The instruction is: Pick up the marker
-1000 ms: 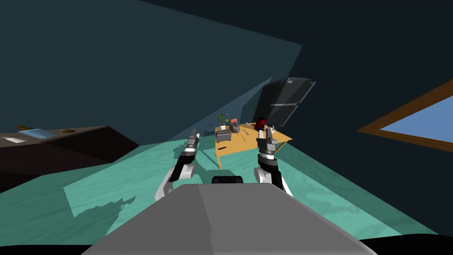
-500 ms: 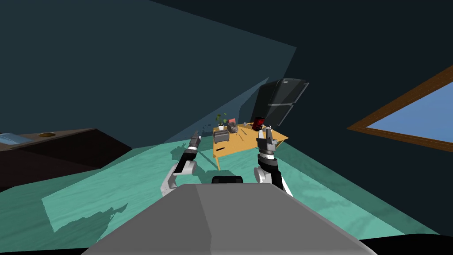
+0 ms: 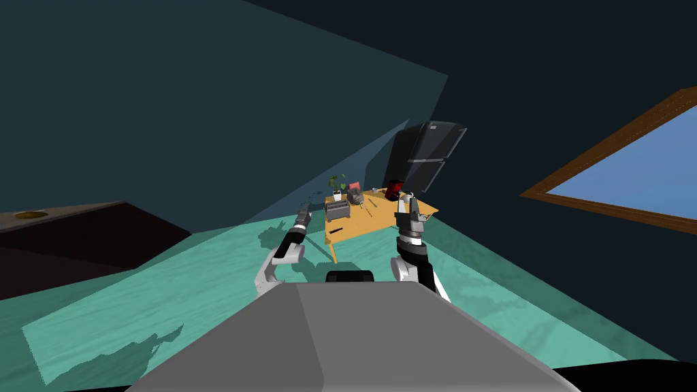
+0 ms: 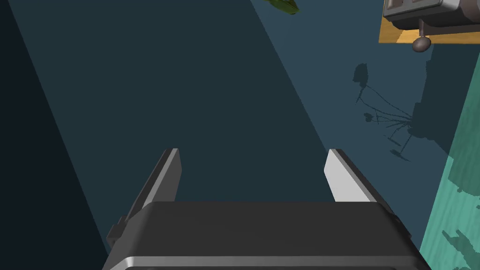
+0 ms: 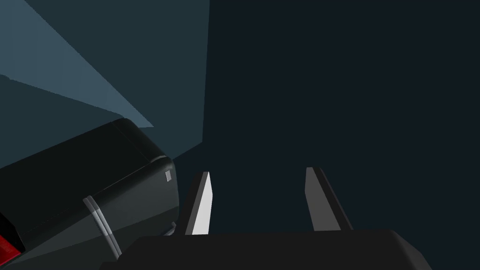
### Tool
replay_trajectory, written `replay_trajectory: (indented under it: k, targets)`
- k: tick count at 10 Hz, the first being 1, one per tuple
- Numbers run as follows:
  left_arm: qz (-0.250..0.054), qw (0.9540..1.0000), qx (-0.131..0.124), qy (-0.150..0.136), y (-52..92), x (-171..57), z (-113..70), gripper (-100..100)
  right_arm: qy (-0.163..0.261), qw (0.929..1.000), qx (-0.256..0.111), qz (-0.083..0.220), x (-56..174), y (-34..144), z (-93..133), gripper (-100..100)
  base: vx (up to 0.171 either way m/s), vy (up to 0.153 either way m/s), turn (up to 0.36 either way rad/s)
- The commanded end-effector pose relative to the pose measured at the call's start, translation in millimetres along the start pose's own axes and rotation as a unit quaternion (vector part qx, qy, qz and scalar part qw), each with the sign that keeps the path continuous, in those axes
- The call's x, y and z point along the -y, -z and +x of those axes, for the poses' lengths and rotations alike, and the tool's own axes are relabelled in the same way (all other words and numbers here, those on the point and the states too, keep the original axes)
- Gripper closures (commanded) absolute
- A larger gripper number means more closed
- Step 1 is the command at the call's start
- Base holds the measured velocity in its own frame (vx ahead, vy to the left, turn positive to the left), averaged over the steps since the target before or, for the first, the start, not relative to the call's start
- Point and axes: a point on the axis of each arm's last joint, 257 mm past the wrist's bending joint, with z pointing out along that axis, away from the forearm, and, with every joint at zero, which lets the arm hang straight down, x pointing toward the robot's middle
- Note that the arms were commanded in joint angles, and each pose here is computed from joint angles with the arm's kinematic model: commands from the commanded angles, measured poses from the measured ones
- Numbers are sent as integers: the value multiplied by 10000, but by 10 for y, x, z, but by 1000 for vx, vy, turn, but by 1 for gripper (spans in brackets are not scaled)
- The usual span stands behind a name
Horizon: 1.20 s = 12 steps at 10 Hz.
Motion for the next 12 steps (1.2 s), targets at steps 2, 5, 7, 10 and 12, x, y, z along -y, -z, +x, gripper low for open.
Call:
replay_trajectory:
  k: [2,5,7,10,12]
  targets:
    - [-541,9982,40,272,-118,-387,-47,-100,0,10000,0,0,0,0,0,0,31,-31,-88]
    - [-1039,9937,83,399,-136,-731,-69,-100,0,10000,0,0,0,0,0,0,21,-23,-48]
    - [-1367,9891,118,527,-157,-955,-83,-100,0,10000,0,0,0,0,0,0,21,-23,-54]
    - [-1960,9773,192,785,-182,-1337,-101,-100,0,10000,0,0,0,0,0,0,23,-20,-63]
    - [-2313,9682,246,916,-160,-1592,-111,-100,0,10000,0,0,0,0,0,0,21,-23,-60]
